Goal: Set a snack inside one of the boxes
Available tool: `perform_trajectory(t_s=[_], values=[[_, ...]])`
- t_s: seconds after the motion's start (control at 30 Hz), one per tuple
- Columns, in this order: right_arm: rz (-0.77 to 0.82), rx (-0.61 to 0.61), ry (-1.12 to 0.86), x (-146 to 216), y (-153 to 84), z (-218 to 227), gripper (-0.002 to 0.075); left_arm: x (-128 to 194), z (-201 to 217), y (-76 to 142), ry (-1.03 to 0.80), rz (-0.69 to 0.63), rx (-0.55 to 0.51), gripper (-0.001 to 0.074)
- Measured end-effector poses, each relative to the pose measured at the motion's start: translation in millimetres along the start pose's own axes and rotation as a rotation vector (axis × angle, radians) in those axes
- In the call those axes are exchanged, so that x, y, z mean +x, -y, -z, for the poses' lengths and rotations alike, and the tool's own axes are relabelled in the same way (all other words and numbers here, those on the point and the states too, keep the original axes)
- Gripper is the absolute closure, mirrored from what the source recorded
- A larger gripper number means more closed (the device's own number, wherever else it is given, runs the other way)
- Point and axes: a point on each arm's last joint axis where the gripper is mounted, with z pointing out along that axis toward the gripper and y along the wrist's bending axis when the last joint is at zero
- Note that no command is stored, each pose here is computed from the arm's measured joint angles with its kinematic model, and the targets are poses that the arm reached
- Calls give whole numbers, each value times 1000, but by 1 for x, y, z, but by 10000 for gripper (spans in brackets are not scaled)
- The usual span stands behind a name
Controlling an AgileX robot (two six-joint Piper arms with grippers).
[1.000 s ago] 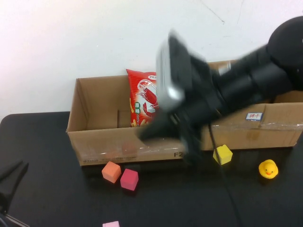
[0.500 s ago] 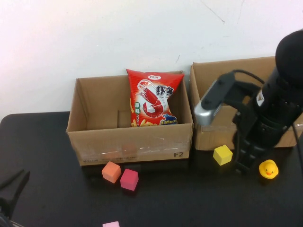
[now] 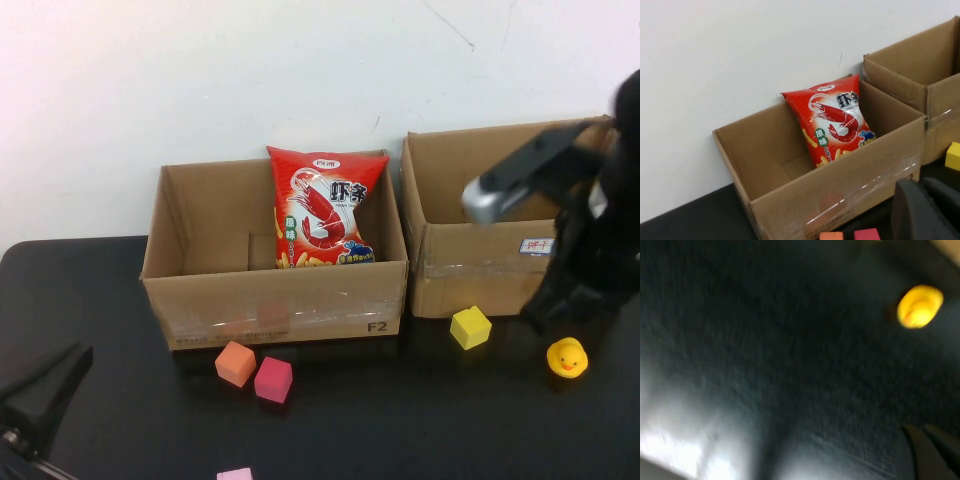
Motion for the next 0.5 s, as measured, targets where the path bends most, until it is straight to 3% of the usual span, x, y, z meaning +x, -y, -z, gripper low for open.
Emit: perform_trajectory(t_s=[0.23,0.5], values=[[-212,130,171,23,17,50,727,0,0,0,-3,34,-1,736],[-301,273,398,89,31,96,727,5,0,1,-25,74,3,736]])
